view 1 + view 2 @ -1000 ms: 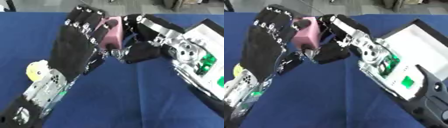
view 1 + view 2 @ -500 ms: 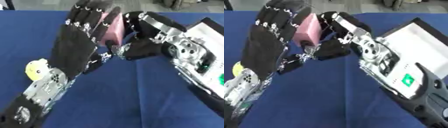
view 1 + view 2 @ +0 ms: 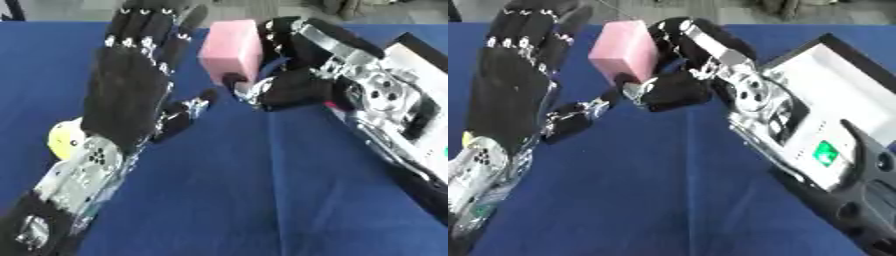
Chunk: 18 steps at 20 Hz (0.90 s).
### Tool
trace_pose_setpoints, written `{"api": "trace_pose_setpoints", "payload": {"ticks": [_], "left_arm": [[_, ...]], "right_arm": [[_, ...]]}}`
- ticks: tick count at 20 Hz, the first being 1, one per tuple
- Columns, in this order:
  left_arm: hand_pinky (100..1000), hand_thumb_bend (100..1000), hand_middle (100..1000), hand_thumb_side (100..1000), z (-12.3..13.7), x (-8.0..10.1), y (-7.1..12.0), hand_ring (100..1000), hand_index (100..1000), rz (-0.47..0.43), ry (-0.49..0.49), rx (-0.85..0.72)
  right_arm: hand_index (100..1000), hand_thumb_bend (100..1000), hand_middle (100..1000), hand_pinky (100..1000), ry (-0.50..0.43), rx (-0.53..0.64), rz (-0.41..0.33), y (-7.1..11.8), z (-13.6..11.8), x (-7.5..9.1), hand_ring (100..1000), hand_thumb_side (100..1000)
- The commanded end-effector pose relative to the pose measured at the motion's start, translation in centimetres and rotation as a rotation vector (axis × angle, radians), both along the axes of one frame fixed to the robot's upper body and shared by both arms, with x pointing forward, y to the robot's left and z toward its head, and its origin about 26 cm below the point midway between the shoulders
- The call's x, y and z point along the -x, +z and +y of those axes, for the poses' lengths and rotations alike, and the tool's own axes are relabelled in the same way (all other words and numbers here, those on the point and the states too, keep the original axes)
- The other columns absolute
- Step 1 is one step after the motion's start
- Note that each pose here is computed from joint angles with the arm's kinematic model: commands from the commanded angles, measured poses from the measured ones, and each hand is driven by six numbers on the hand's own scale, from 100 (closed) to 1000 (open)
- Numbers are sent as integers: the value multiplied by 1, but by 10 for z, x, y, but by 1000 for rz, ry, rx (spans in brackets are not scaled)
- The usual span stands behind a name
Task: Pick up the objects with one hand, pass them to the other hand, and then place them into the box on the other side of the table.
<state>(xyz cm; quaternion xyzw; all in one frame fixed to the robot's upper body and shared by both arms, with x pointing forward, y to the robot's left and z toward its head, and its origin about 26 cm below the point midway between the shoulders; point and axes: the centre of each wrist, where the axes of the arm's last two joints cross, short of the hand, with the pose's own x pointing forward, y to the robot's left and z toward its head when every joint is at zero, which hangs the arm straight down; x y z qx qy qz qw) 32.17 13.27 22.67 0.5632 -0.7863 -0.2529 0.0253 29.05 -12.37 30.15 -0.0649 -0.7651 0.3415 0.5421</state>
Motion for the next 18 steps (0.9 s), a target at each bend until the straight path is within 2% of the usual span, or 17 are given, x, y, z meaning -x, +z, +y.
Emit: {"api": "trace_pose_setpoints", "payload": {"ticks": [1,3,6,9,14,16,17,18], "left_arm": [[806,699,745,304,22,3,7,766,837,23,13,40],[799,659,743,332,34,6,7,762,834,77,16,69],[798,650,743,339,47,13,12,761,831,136,6,99],[801,471,750,415,64,18,10,752,836,237,8,124],[814,302,746,506,94,20,10,744,832,448,-97,213],[819,284,749,520,103,20,11,743,835,512,-140,257],[823,264,752,550,107,20,12,743,839,538,-158,280],[823,249,754,569,110,20,12,742,841,565,-173,304]], "right_arm": [[397,294,395,605,-62,-9,-51,11,-19,-1,678,100],[398,295,395,606,-107,-18,-60,13,-31,-4,677,100],[398,296,395,606,-156,-31,-67,14,-46,-6,675,100],[402,304,396,619,-244,-35,-72,12,-73,-10,669,100],[418,318,409,633,-432,6,-55,5,-125,-10,672,100],[420,325,412,640,-526,30,-39,1,-141,-8,674,100],[425,194,418,651,-572,42,-34,-1,-148,-7,676,100],[427,335,418,656,-615,55,-30,-3,-154,-6,678,100]]}}
